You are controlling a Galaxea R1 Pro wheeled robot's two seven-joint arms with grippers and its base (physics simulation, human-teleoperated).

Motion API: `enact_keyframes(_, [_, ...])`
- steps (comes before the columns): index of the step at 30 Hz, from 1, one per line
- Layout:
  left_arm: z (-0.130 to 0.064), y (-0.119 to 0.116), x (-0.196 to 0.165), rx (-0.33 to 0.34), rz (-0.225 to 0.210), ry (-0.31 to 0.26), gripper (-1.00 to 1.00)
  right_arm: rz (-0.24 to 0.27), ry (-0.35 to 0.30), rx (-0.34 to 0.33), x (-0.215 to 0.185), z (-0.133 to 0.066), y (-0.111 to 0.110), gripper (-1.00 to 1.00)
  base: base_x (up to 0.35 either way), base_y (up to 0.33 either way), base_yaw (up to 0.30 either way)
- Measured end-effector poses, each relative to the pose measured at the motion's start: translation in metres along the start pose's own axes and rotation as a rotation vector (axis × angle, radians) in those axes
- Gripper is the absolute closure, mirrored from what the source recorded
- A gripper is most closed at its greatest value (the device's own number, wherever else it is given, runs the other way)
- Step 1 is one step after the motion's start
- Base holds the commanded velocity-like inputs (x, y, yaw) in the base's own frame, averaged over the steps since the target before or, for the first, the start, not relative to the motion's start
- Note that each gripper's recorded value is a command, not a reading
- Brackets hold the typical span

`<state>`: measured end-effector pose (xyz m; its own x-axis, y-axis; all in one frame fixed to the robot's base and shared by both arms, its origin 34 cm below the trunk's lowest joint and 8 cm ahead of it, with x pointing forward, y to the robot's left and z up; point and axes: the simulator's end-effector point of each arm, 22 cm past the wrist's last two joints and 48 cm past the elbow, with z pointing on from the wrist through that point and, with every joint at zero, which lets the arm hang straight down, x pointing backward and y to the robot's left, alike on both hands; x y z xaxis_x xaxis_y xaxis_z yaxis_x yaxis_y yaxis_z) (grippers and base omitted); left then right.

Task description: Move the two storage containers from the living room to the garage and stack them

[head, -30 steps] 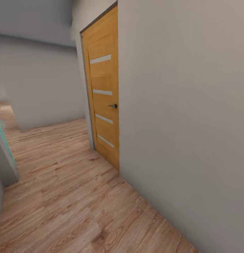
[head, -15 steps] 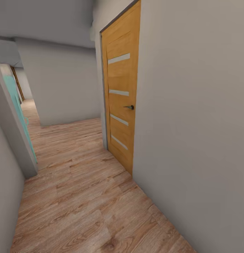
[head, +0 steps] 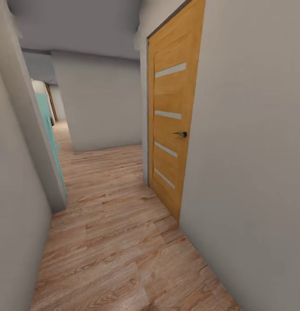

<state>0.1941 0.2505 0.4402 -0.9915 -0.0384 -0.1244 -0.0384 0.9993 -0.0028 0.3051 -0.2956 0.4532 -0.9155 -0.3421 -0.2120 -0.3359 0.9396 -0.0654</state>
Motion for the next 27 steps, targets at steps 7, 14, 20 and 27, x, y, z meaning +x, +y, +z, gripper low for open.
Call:
enact_keyframes(7, [0.0000,0.0000,0.0000,0.000,0.000,0.000,-1.00,0.000,0.000,0.000,0.0000,0.0000,0.0000,-1.00,0.189,0.000,0.272])
enact_keyframes(14, [0.0000,0.0000,0.0000,0.000,0.000,0.000,-1.00,0.001,0.000,0.000,0.0000,0.0000,0.0000,-1.00,0.189,0.000,0.272])
enact_keyframes(20, [0.0000,0.0000,0.0000,0.000,0.000,0.000,-1.00,0.001,0.000,0.000,0.0000,0.0000,0.0000,-1.00,0.188,0.000,0.272])
enact_keyframes(27, [0.0000,0.0000,0.0000,0.000,0.000,0.000,-1.00,0.001,0.000,0.000,0.0000,0.0000,0.0000,-1.00,0.186,0.000,0.256])
